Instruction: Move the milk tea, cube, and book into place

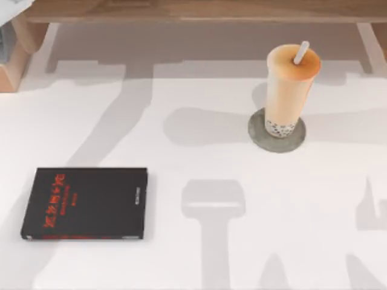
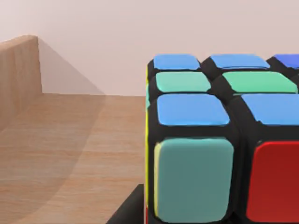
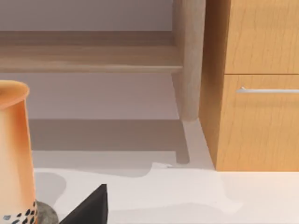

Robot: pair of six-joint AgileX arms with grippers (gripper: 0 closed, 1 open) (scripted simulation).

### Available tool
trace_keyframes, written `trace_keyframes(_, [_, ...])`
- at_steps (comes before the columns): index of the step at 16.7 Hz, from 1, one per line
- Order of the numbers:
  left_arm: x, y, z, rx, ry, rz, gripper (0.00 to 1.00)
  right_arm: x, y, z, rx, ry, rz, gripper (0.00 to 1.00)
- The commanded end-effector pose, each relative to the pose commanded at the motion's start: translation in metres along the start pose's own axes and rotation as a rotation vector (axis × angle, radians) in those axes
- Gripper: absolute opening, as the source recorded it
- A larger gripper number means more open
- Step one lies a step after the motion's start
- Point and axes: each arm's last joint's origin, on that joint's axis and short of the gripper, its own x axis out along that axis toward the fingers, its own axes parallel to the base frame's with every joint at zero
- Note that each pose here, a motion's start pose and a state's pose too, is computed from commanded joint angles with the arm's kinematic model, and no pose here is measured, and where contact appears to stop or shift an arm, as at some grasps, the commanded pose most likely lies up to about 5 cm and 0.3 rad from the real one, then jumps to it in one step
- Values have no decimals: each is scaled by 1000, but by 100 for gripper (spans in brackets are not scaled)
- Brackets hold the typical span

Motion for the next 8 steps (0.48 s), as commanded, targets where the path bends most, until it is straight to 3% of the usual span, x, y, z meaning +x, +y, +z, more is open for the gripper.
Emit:
trace_keyframes(5, [25, 4, 48, -109, -184, 54, 0, 0, 0, 0, 0, 0, 0, 100])
trace_keyframes(8, [60, 5, 34, -72, -141, 51, 0, 0, 0, 0, 0, 0, 0, 100])
